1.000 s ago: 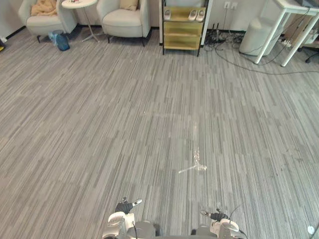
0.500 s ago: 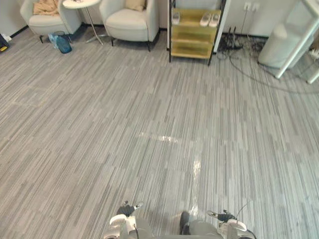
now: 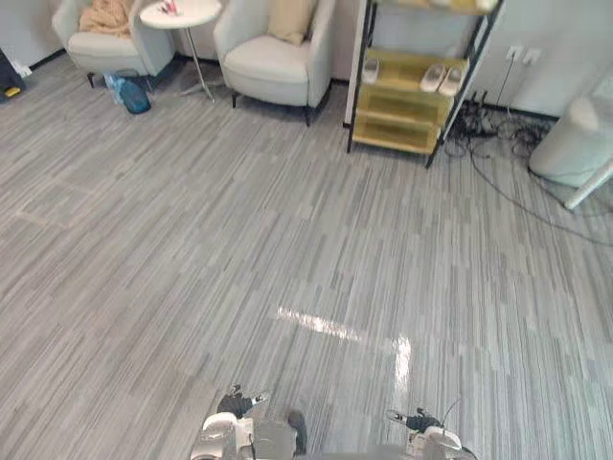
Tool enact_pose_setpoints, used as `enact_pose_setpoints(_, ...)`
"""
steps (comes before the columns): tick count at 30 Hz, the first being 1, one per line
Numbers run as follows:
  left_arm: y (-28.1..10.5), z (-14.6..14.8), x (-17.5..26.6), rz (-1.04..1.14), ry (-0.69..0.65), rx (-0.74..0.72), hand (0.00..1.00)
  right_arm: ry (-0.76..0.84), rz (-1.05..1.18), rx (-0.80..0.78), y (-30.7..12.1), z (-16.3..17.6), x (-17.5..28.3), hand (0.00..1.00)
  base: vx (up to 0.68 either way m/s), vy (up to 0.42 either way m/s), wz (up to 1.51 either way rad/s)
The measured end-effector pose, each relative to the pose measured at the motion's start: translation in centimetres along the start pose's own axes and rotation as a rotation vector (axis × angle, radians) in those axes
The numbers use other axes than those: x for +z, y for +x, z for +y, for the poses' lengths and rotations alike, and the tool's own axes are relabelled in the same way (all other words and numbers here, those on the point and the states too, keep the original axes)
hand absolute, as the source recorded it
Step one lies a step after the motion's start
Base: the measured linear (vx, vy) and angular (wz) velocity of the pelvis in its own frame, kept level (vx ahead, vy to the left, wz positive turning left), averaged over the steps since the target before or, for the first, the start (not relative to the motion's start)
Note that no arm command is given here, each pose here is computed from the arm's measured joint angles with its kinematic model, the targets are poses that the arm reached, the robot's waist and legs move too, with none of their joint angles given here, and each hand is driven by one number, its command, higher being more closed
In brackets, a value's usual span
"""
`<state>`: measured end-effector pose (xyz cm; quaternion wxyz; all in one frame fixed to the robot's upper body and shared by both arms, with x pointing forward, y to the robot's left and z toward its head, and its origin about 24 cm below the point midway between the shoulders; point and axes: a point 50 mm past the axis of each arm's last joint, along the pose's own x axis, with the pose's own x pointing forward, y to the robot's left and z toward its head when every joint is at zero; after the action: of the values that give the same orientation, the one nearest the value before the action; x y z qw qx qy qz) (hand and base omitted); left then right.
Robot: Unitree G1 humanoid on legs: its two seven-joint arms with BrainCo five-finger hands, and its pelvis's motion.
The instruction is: Pick up cushions and gather them together orderly.
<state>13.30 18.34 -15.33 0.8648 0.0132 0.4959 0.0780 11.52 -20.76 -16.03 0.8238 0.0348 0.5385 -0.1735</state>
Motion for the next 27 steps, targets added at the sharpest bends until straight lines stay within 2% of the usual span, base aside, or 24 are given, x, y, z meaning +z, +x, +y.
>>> enact_pose_setpoints(6, -0.3, 0.7, -1.2, 0.032, 0.026, 0.011, 0.00, -0.040, 0.000, 0.006, 0.0, 0.0, -0.2, 0.00, 0.41, -0.112, 0.36)
enact_pose_setpoints(13, -0.3, -0.8, -1.3, 0.036, -0.034, -0.019, 0.00, -0.037, 0.026, -0.015, 0.0, -0.7, -0.6, 0.00, 0.37, -0.179, -0.15)
enact_pose_setpoints(20, -0.3, -0.7, -1.0, 0.026, -0.062, -0.016, 0.00, -0.025, 0.045, -0.026, -0.1, -1.3, -1.4, 0.00, 0.21, 0.104, -0.74)
enact_pose_setpoints(23, 0.0, -0.6, -0.1, 0.004, -0.067, -0.014, 0.00, 0.021, 0.069, -0.028, -0.2, -1.2, -2.0, 0.00, 0.19, 0.122, -0.04)
enact_pose_setpoints(27, -0.2, -0.7, -0.9, 0.026, -0.071, -0.014, 0.00, 0.059, 0.087, -0.045, -0.3, -1.8, -2.9, 0.00, 0.16, 0.083, 0.03)
